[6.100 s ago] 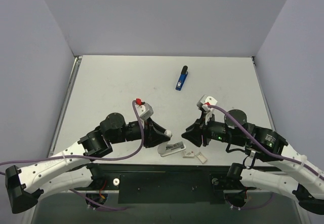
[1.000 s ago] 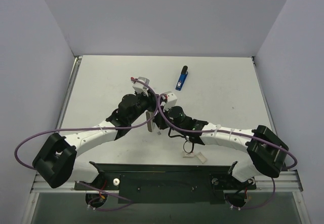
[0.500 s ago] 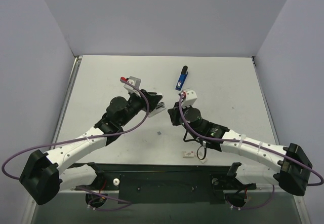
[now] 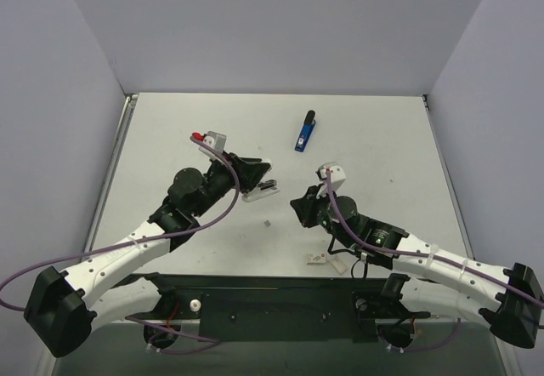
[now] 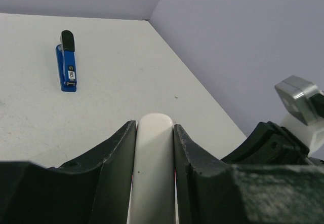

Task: Unload the staples from the stapler

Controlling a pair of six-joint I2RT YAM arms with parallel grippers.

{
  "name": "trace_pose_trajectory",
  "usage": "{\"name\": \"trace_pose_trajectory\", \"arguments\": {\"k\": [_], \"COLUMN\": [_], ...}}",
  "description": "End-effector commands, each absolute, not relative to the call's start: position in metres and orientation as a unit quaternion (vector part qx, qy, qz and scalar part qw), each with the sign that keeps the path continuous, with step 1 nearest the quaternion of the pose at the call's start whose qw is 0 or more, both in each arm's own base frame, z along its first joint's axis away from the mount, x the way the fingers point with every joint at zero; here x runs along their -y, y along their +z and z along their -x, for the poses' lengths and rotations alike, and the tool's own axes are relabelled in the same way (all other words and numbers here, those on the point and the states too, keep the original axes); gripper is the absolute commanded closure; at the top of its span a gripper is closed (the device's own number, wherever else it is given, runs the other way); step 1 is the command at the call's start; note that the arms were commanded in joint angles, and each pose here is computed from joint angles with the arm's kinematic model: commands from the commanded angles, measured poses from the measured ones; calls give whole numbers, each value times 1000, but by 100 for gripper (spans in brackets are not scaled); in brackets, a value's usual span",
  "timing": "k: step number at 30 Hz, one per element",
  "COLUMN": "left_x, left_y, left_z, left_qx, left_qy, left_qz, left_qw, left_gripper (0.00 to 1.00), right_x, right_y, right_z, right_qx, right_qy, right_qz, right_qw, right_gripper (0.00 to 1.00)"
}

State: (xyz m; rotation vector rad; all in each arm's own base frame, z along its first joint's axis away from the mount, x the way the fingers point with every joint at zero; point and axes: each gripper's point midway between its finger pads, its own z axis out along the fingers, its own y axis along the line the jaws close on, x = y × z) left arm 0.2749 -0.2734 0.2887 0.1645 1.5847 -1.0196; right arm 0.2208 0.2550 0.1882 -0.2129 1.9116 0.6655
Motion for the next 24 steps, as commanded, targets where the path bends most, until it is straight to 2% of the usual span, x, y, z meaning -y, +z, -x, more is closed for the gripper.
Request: {"name": "trace_pose_trajectory", "arguments": {"k": [1, 12, 24], "left_x": [274, 266, 268], "left_y": [320, 314, 297], "left_z": [-257, -237, -209], "left_qx": [-644, -652, -663], "left_qy": [-495, -539, -576], "left_qz": [-57, -13, -24], "left_qw": [580, 533, 478], "left_gripper": [100, 100, 100], "right_x": [-282, -323, -332], "right_y": [196, 220, 255], "right_z": [-199, -194, -208], "right_qx": [-785, -753, -728], "right_qy": [361, 399, 376], "right_qz": [93, 114, 131], "right_qw": [495, 510, 559], "right_gripper": [100, 100, 100]}}
